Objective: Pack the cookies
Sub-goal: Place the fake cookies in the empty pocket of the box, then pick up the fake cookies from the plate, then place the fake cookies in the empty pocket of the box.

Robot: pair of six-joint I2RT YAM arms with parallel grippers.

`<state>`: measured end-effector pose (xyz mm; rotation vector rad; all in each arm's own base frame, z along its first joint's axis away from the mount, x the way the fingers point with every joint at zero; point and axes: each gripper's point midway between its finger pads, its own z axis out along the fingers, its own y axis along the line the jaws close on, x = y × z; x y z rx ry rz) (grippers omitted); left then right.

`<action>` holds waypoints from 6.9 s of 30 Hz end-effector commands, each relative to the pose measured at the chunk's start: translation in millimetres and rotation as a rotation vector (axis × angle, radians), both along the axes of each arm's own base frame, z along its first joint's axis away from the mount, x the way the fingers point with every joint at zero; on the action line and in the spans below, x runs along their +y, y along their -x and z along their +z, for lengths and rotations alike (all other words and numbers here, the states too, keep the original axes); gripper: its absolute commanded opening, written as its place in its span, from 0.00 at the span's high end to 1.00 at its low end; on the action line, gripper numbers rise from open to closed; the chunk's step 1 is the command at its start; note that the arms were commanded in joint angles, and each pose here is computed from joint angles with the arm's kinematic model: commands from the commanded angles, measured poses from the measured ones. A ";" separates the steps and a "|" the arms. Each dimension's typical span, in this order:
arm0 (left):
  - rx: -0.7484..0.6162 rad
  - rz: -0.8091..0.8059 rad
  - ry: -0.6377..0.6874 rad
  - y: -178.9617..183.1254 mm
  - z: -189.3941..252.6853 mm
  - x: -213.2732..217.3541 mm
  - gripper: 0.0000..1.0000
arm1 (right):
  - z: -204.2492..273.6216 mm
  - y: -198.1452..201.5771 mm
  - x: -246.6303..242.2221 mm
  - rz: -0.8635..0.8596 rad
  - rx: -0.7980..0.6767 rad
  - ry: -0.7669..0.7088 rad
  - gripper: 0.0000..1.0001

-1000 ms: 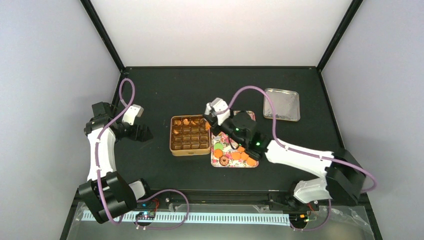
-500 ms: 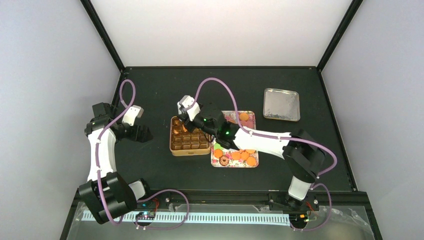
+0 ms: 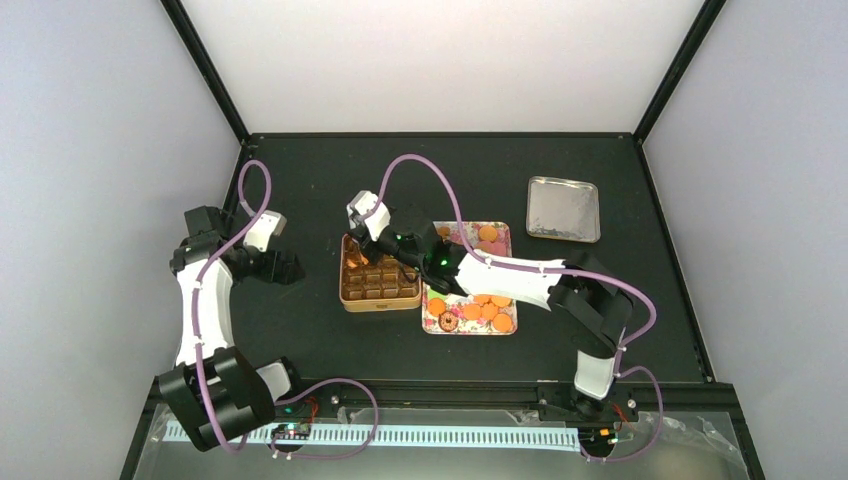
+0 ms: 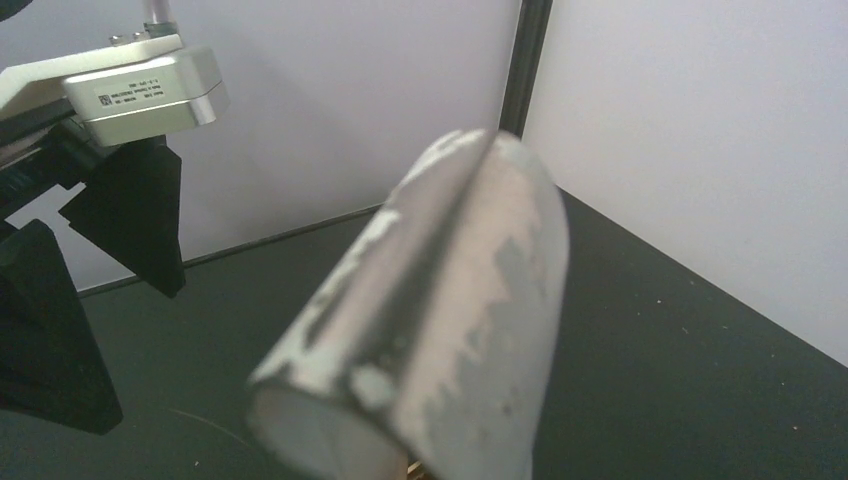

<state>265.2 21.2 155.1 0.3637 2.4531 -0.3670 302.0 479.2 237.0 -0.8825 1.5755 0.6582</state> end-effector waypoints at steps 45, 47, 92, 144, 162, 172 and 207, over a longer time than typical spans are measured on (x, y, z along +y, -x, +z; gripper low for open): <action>-0.071 -0.040 0.052 -12.6 9.0 -8.6 0.01 | 20.7 27.5 -199.1 -0.496 0.046 0.024 0.62; -0.078 -0.044 0.056 -13.0 11.0 -9.7 0.01 | 11.3 31.4 -215.6 -0.538 0.066 0.040 0.61; -0.043 -0.054 0.017 -1.7 14.8 -9.4 0.01 | -57.1 44.6 -243.0 -0.524 0.190 0.053 0.83; -0.024 -0.047 -0.009 3.2 9.3 -6.8 0.01 | 22.9 -30.8 -31.3 -0.136 0.122 0.027 0.71; -0.020 -0.052 -0.022 5.5 8.4 -6.2 0.01 | 37.3 -23.4 -39.8 -0.123 0.106 0.004 0.72; -0.016 -0.053 -0.025 5.3 8.4 -5.4 0.01 | 19.9 -12.3 -34.8 -0.050 0.112 0.049 0.73; -0.012 -0.051 -0.040 5.9 8.0 -3.3 0.01 | 28.5 -37.7 -53.6 -0.073 0.136 0.028 0.85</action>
